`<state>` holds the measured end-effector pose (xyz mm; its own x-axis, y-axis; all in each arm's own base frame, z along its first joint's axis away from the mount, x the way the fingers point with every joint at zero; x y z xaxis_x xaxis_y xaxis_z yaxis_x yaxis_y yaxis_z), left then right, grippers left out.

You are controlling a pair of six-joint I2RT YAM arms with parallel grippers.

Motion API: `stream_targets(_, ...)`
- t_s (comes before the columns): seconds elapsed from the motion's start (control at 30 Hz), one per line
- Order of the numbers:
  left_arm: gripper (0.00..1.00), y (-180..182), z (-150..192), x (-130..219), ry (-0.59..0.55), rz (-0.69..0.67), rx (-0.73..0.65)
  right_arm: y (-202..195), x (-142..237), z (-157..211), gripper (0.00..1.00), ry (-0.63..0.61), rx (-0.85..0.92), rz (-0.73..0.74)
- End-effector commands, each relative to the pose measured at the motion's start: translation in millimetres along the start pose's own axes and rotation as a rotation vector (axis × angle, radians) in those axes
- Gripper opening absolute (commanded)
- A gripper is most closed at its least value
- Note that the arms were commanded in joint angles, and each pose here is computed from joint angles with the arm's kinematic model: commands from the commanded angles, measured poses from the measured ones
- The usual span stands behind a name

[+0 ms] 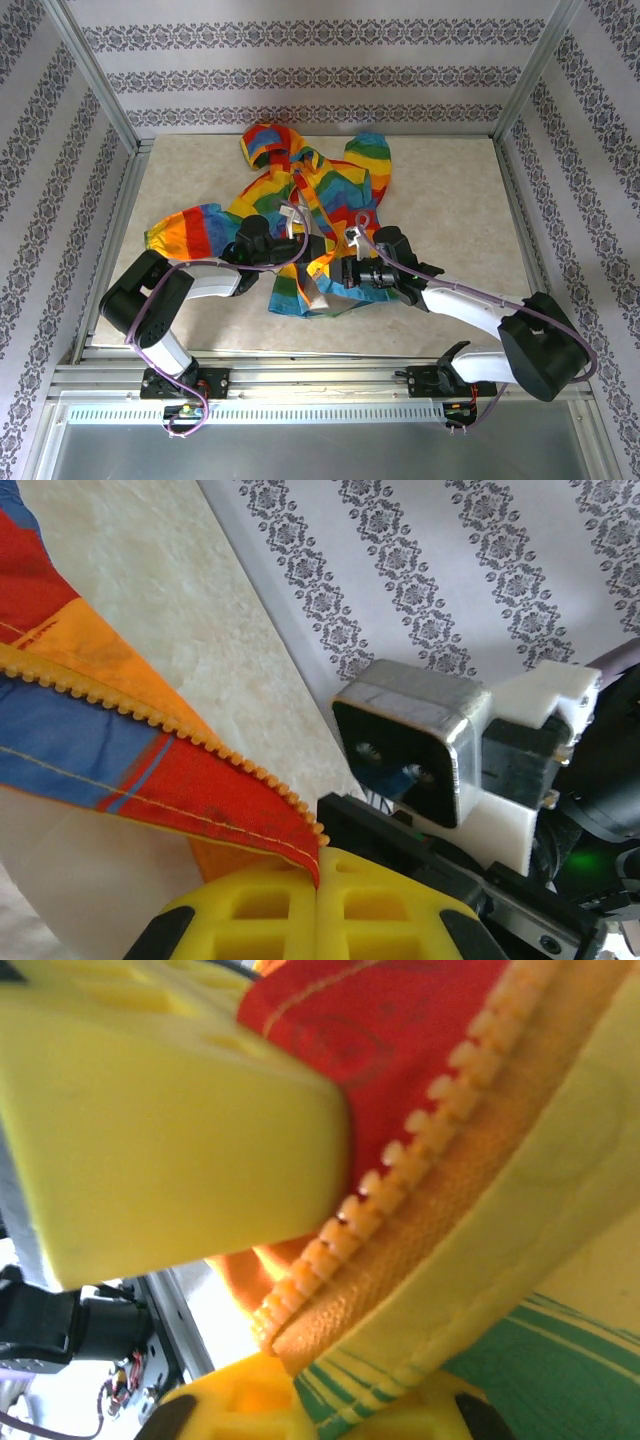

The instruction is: Zip up the jacket

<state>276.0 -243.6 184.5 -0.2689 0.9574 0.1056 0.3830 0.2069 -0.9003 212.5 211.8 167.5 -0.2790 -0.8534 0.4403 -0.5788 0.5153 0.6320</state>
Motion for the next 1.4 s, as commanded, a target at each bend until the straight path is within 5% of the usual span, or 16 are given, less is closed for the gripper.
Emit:
stream_targets(0.0,0.13,-12,3,7,0.010,-0.010,-0.060,15,9,-17,0.00,-0.077,0.080,-0.012)
stream_targets(0.2,0.47,-18,5,21,0.010,-0.127,-0.105,25,27,-22,0.00,-0.111,0.140,0.042)
stream_targets(0.3,0.53,-24,7,33,0.000,-0.201,-0.140,26,32,-24,0.00,-0.106,0.153,0.069)
stream_targets(0.67,0.43,-48,35,75,0.010,-0.353,-0.254,32,35,-29,0.00,-0.067,0.189,0.094)
stream_targets(0.97,0.35,-46,56,58,0.084,-0.407,-0.354,38,30,-30,0.00,-0.043,0.205,0.049)
stream_targets(1.37,0.40,-32,56,42,0.102,-0.421,-0.365,46,29,-29,0.00,-0.031,0.228,0.021)
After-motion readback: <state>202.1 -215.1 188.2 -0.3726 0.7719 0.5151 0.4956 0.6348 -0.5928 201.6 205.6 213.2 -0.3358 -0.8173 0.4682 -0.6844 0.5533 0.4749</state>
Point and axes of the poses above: each hand's point on the last joint's axis, 136 mm out from that joint toward the fingers, its own x axis back along the fingers, its own y axis along the line the jaws close on, z = x × y, the point moved 8 cm from there along x, back along the fingers, and after that the axes turned 8 degrees about x, right-handed, at the moved point
